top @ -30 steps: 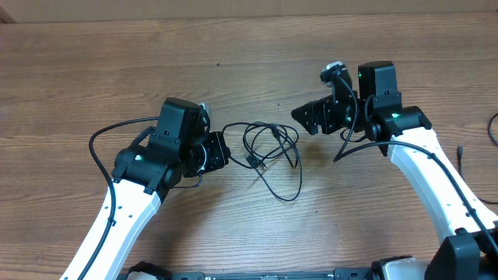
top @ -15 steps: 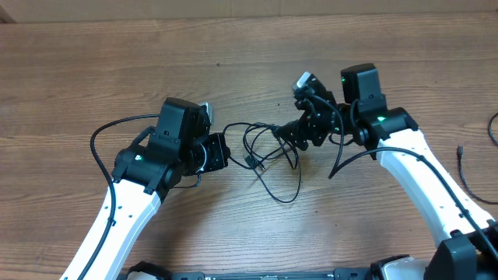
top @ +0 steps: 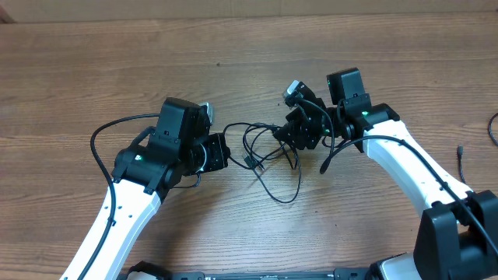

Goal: Untangle cables

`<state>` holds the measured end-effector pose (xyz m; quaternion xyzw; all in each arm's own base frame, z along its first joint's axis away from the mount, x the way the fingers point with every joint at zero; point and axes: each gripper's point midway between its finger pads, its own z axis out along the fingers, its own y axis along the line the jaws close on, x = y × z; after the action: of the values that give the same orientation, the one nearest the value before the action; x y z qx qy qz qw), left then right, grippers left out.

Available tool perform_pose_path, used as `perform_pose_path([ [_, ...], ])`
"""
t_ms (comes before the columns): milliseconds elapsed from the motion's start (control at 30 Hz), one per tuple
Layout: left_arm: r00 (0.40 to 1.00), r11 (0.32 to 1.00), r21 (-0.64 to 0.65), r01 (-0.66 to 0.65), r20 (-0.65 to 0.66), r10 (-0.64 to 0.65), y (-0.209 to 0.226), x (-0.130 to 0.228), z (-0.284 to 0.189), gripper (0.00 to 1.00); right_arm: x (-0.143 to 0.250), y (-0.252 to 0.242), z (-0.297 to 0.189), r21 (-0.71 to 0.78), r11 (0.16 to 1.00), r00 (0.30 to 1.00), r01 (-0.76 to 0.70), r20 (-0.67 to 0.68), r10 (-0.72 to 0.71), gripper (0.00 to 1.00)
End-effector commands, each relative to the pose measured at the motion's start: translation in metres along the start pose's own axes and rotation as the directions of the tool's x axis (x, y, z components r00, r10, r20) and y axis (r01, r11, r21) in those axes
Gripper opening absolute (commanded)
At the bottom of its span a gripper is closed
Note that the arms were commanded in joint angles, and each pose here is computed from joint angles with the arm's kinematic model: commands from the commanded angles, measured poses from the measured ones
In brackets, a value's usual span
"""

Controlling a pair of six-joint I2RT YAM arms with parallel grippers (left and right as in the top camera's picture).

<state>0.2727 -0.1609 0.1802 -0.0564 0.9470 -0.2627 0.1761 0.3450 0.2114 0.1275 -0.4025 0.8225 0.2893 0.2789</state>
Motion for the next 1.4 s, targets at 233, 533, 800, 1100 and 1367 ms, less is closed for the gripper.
perform_pose_path([
  [233, 1.0, 1.0, 0.015, -0.017, 0.008, 0.017, -0.002, 0.0, -0.004, 0.04, 0.016, 0.003, 0.021, -0.051, 0.998, 0.998, -0.03, -0.049, 0.027, 0.31],
  [533, 1.0, 1.0, 0.018, -0.008, 0.006, 0.008, -0.003, 0.0, -0.004, 0.04, 0.015, 0.002, 0.021, -0.049, 0.998, 0.998, -0.032, -0.048, 0.029, 0.04],
  [800, 0.999, 0.999, 0.014, 0.05, 0.007, -0.05, -0.002, 0.0, -0.004, 0.04, 0.034, -0.041, 0.014, 0.218, 0.935, 0.949, -0.28, -0.088, 0.304, 0.04],
  [1100, 0.99, 0.989, -0.05, 0.14, 0.019, -0.139, 0.01, 0.001, -0.004, 0.04, 0.069, -0.101, -0.024, 0.468, 0.67, 0.774, -0.576, 0.051, 0.631, 0.04],
  [1367, 0.983, 0.979, -0.084, 0.185, 0.034, -0.183, 0.017, 0.001, -0.005, 0.04, 0.09, -0.121, -0.046, 0.528, 0.55, 0.694, -0.647, 0.109, 0.712, 0.04],
])
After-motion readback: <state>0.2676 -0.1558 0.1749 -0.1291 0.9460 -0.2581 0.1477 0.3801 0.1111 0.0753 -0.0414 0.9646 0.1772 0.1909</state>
